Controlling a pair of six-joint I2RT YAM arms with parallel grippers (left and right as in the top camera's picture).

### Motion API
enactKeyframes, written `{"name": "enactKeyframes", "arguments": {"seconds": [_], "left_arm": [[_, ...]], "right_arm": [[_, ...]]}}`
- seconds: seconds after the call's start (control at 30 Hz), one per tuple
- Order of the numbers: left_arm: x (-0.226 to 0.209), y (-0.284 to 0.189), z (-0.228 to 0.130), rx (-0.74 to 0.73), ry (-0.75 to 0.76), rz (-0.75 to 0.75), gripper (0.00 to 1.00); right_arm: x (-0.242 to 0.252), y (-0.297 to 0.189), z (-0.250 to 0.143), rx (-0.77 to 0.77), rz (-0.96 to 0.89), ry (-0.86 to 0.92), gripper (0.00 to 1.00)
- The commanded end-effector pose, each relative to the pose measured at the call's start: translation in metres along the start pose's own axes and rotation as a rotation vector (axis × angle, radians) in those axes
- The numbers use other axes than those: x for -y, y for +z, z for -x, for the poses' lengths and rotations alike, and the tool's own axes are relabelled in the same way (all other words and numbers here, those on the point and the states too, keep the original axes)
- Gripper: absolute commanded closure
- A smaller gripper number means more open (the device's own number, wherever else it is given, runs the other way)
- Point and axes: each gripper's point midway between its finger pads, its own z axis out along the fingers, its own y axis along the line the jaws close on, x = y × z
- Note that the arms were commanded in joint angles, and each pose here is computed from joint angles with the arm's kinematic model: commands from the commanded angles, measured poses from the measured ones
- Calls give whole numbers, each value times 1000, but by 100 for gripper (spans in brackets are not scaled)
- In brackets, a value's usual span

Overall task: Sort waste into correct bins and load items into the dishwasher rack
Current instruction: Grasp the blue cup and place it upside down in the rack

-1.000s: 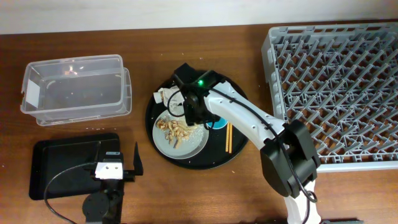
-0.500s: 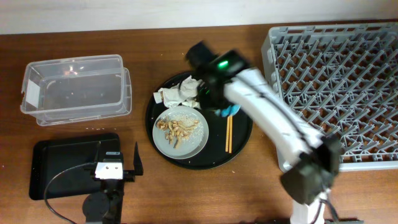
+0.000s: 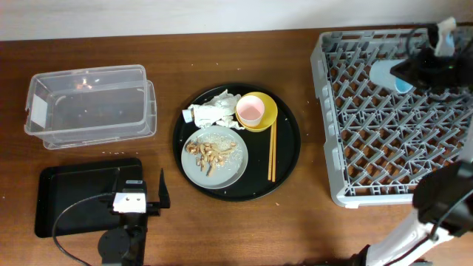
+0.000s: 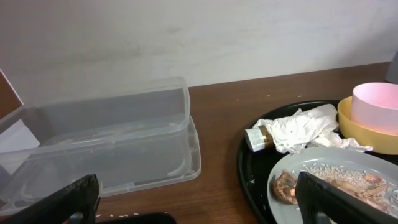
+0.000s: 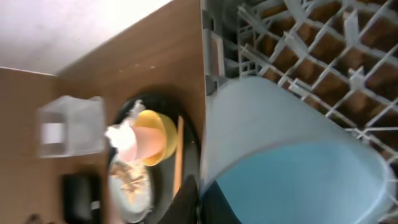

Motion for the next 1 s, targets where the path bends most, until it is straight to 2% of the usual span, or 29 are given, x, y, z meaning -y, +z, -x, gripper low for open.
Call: {"name": "enactKeyframes", "arguments": {"seconds": [0.0, 0.17, 0.33, 0.67, 0.83, 0.97], "left_arm": [[1, 0, -2, -3, 16, -3, 1], [1, 0, -2, -3, 16, -3, 1], [1, 0, -2, -3, 16, -3, 1], [1, 0, -2, -3, 16, -3, 1], [1, 0, -2, -3, 16, -3, 1], [1, 0, -2, -3, 16, -3, 1]], "right_arm": [[27, -1, 7, 44, 238, 101, 96], [95, -4, 0, 66, 211, 182, 96], [100, -5, -2, 72, 228, 185, 96], [127, 29, -23, 26, 290, 252, 96], [143, 18, -39, -19, 230, 349, 93], [155, -9, -50, -4, 225, 449, 90]]}}
